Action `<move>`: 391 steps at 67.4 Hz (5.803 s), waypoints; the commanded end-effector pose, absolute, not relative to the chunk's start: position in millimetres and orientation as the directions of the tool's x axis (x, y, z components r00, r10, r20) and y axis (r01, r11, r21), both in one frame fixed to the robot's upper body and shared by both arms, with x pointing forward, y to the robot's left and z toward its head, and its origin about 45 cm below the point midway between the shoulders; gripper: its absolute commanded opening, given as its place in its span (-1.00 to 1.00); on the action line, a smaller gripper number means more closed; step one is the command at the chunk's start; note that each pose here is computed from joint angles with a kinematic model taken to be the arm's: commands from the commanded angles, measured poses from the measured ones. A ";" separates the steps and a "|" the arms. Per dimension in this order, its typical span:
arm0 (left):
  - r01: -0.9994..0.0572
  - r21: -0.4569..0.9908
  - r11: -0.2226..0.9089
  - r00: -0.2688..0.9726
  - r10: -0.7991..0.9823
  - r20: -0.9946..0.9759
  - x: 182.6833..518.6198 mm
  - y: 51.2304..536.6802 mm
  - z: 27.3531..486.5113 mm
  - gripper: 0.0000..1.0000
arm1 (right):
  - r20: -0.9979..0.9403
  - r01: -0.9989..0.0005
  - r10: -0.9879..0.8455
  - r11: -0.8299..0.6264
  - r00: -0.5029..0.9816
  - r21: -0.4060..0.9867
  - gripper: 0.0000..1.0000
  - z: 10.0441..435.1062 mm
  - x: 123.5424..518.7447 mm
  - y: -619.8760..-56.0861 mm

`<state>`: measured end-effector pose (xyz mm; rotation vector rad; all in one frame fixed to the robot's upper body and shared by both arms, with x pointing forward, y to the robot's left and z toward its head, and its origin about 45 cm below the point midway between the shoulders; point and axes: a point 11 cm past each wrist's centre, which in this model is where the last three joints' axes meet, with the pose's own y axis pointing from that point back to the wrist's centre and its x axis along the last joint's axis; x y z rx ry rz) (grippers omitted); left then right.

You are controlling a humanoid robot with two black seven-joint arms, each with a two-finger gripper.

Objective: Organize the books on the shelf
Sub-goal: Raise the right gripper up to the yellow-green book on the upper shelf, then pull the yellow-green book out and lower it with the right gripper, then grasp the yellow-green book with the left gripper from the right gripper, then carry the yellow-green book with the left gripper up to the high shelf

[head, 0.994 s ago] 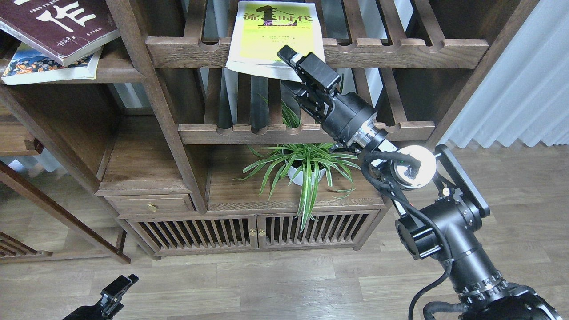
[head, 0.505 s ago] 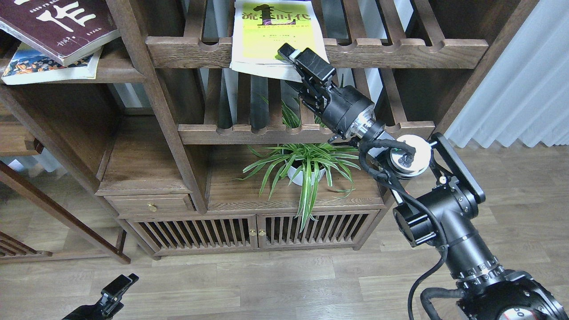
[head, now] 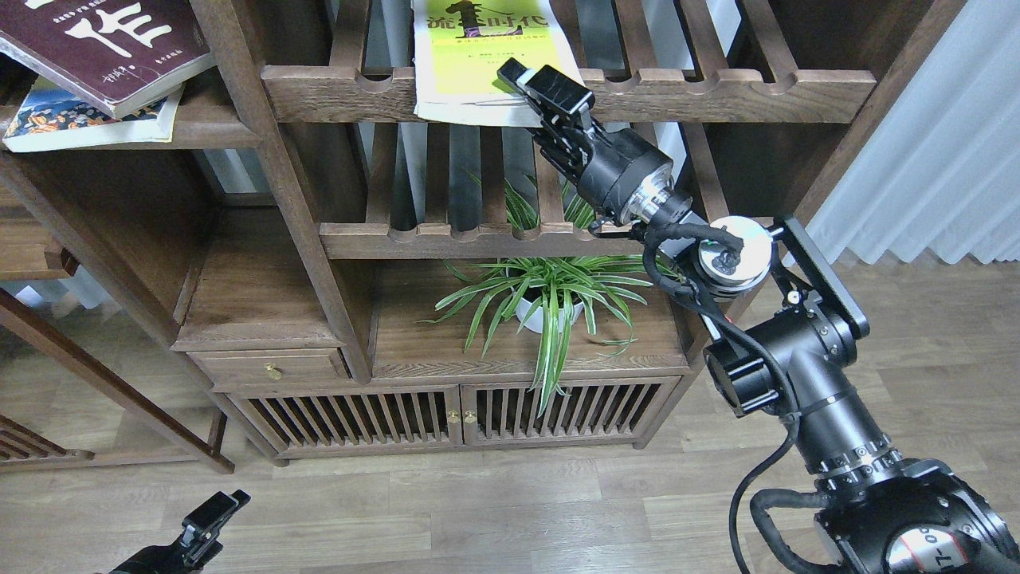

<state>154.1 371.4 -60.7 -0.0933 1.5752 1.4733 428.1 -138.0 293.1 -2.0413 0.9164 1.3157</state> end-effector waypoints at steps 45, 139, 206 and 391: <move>-0.639 0.728 0.248 -0.557 0.504 -0.660 157.9 375.7 -58.6 0.98 | -0.897 -0.688 -0.129 -0.690 0.423 -0.225 -0.95 307.0 389.5 -164.8; -0.715 0.398 0.574 -0.279 0.288 -0.916 219.2 237.2 6.4 0.98 | -0.983 -0.660 -0.008 -0.742 0.184 -0.118 -0.96 127.3 241.4 -146.4; -0.745 0.107 0.658 -0.056 0.098 -0.994 242.4 200.2 95.1 0.97 | -0.994 -0.640 -0.075 -0.768 0.078 0.008 -0.95 86.4 236.5 -144.3; -0.611 0.354 0.708 0.393 0.660 -0.641 331.4 353.0 269.2 -0.98 | -0.988 -0.646 -0.137 -0.761 0.075 0.057 0.54 77.1 258.0 -152.3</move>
